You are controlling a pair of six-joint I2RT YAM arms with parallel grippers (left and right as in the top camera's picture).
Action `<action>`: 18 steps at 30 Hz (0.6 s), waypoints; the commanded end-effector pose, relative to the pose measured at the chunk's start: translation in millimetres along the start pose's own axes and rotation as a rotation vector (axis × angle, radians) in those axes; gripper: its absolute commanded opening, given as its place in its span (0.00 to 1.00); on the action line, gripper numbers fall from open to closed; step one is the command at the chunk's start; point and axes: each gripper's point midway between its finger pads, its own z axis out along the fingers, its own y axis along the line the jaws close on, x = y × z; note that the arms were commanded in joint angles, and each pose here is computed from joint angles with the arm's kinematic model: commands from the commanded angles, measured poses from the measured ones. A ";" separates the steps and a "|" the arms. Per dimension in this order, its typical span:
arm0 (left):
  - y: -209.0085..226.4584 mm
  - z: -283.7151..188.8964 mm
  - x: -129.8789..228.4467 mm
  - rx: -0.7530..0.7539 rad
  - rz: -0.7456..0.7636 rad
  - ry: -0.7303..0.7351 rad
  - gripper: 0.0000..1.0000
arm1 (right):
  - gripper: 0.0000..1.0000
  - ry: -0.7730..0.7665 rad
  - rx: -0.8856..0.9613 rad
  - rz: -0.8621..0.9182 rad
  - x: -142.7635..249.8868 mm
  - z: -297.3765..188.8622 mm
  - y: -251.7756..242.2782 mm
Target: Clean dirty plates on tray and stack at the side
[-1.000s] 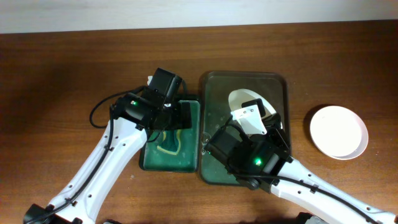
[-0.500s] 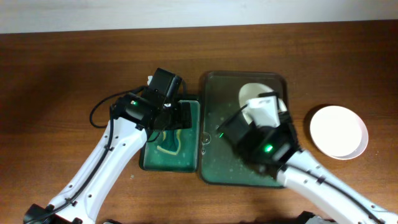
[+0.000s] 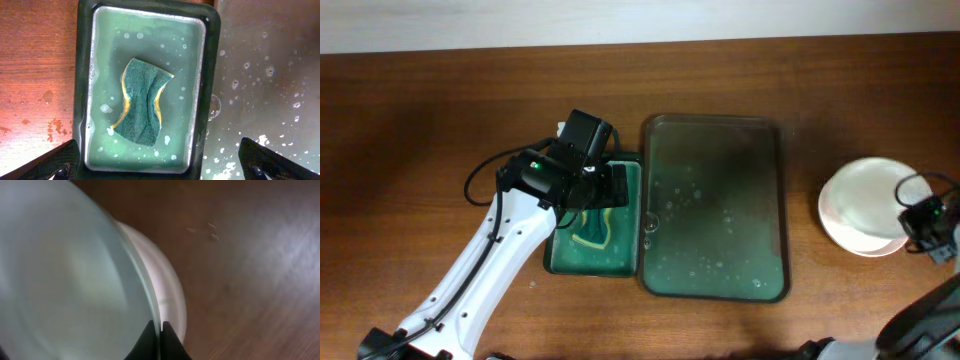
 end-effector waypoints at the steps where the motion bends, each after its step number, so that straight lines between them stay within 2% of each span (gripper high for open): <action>1: 0.2 -4.4 -3.6 0.011 0.002 -0.011 0.99 | 0.17 0.088 -0.072 0.032 10.7 16.1 9.8; 2: 0.2 -4.4 -3.6 0.011 0.002 -0.011 0.99 | 0.42 0.101 -0.119 -0.009 14.5 12.9 22.5; 4: 0.2 -4.4 -3.6 0.011 0.001 -0.011 0.99 | 0.46 0.117 -0.172 -0.046 20.7 -4.6 39.9; 7: 0.2 -4.4 -3.6 0.011 0.001 -0.011 0.99 | 0.46 0.079 -0.335 -0.239 39.5 -75.2 86.7; 9: 0.2 -4.4 -3.6 0.011 0.001 -0.011 0.99 | 0.48 0.024 -0.513 -0.410 83.4 -146.2 124.3; 10: 0.2 -4.4 -3.6 0.011 0.001 -0.011 0.99 | 0.50 0.004 -0.558 -0.465 100.5 -167.1 131.6; 11: 0.2 -4.4 -3.6 0.011 0.001 -0.011 0.99 | 0.58 -0.042 -0.618 -0.554 124.6 -196.0 139.3; 12: 0.2 -4.4 -3.6 0.011 0.001 -0.011 0.99 | 0.84 -0.077 -0.665 -0.618 142.0 -216.0 143.1; 13: 0.2 -4.4 -3.6 0.011 0.002 -0.011 0.99 | 0.98 -0.109 -0.716 -0.683 160.7 -235.9 144.7; 15: 0.2 -4.4 -3.6 0.011 0.001 -0.011 0.99 | 0.98 -0.167 -0.819 -0.789 192.8 -270.4 142.7; 18: 0.2 -4.4 -3.6 0.011 0.002 -0.011 0.99 | 0.98 -0.213 -0.885 -0.848 211.8 -292.8 132.9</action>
